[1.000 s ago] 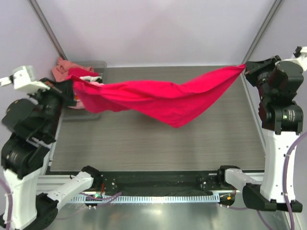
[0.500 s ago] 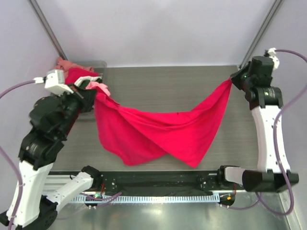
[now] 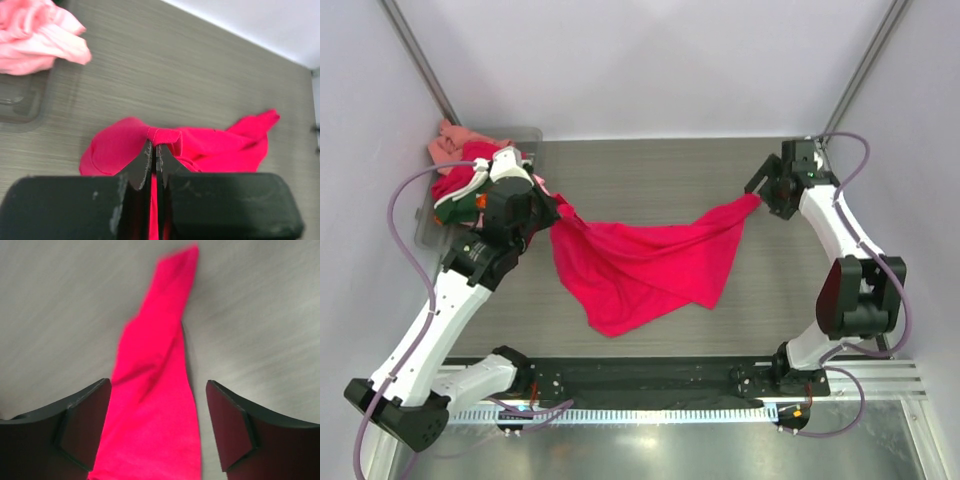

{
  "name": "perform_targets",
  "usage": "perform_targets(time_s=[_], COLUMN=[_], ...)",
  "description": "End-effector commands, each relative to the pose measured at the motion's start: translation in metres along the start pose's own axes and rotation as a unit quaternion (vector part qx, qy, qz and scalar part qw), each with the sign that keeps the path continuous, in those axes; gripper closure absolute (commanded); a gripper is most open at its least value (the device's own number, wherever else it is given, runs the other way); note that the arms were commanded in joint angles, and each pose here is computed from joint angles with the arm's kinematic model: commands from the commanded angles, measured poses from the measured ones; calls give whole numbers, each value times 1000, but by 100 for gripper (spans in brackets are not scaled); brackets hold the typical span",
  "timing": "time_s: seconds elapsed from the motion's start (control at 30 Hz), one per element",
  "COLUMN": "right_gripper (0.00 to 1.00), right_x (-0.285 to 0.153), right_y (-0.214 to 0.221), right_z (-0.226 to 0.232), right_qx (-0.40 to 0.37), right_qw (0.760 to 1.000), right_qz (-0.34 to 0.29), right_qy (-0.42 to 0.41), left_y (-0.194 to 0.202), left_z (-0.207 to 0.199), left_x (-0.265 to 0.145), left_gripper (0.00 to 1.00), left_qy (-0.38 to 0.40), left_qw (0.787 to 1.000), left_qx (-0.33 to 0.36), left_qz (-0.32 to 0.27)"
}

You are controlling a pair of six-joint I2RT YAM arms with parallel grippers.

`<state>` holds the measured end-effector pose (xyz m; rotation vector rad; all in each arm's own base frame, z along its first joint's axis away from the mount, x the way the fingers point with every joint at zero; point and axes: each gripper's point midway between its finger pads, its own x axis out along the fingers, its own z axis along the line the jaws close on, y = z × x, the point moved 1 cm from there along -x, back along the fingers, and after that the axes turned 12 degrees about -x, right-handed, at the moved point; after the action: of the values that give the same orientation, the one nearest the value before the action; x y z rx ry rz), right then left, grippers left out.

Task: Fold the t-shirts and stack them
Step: Flatten the tshirt out

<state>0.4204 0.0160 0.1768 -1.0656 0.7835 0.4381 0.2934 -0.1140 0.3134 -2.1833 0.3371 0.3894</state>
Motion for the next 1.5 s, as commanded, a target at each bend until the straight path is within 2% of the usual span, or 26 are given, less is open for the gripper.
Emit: perform_targets(time_s=[0.0,0.03,0.07,0.2,0.23,0.37,0.53,0.73,1.3,1.4,1.43,1.47], right_gripper=[19,22,26,31,34,43,44,50,55,68,85,95], right_x=[-31,-27,-40,-60,-58,-73,-70,-60,-39,-37,-40,-43], right_y=[18,47,60,129,154,207,256,279,305,307,301,298], right_z=[9,0,9,9,-2,-14,-19,-11,3,6,12,10], right_qx=[-23,-32,-51,-105,-106,-110,-120,-128,-138,-141,-141,-145], right_qw=[999,999,998,993,993,989,982,976,970,968,968,969], right_qz=[-32,-7,-12,12,37,73,120,145,169,174,168,167], right_qy=[-25,-18,-35,-49,-42,-69,-86,-96,-109,-112,-122,-112], left_y=[-46,-49,-52,-40,-37,-21,-12,-9,2,4,5,5], left_z=[1,3,8,10,10,17,29,31,34,36,36,37], left_x=[-9,-10,-9,-2,-3,2,3,3,6,7,7,7], left_gripper=[100,100,100,100,100,100,100,100,100,100,100,100], left_qy=[-21,-30,-42,-39,-31,-14,-23,-23,-20,-22,-23,-23], left_qw=[993,992,991,993,994,994,994,995,997,997,997,997], left_qx=[-42,-42,-40,-33,-35,-42,-38,-33,-25,-23,-22,-22], left_qz=[-105,-112,-121,-105,-102,-95,-96,-91,-76,-73,-72,-73])
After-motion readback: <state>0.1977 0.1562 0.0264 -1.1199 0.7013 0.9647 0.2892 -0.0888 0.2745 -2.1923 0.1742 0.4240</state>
